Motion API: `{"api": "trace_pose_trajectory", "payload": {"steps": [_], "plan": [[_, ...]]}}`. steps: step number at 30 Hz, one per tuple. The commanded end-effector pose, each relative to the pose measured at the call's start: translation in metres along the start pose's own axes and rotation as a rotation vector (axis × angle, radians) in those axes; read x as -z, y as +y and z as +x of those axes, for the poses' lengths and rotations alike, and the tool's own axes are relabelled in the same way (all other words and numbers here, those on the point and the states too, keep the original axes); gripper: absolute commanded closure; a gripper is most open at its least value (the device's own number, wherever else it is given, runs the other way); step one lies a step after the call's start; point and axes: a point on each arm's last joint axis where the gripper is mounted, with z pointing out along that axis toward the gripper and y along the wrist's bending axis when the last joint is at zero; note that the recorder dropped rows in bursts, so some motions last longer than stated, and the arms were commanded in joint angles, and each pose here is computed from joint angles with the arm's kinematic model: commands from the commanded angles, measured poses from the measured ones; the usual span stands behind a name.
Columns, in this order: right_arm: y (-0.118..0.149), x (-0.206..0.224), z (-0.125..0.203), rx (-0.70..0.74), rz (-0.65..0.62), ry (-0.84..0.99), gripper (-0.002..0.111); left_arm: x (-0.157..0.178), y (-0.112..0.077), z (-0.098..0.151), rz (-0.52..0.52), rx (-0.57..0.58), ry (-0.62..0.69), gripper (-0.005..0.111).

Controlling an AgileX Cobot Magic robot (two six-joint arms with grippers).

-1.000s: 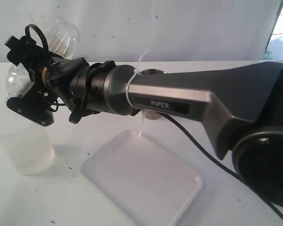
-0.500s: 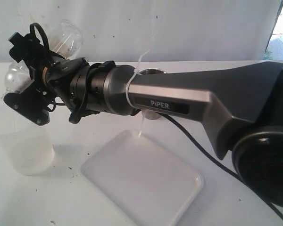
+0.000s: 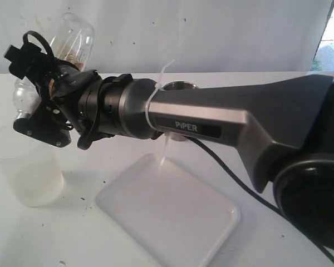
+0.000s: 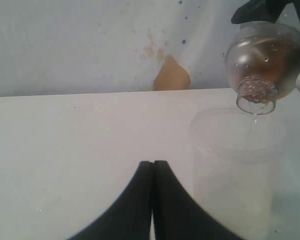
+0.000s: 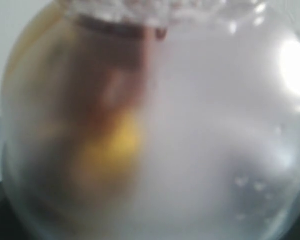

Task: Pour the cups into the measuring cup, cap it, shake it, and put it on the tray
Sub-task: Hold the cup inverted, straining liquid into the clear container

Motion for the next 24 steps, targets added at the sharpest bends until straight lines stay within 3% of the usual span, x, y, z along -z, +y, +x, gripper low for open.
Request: {"api": "trace_pose_trajectory", "payload": {"steps": [1, 24], "plan": [[-0.0142, 0.0068, 0.0014, 0.024, 0.037, 0.005, 0.108, -0.0001, 0.0000, 0.0004, -0.001, 0.009, -0.011, 0.107], [-0.0121, 0.0073, 0.0066, 0.065, 0.006, 0.071, 0.108, -0.0001, 0.0000, 0.0004, -0.001, 0.009, -0.011, 0.107]]}}
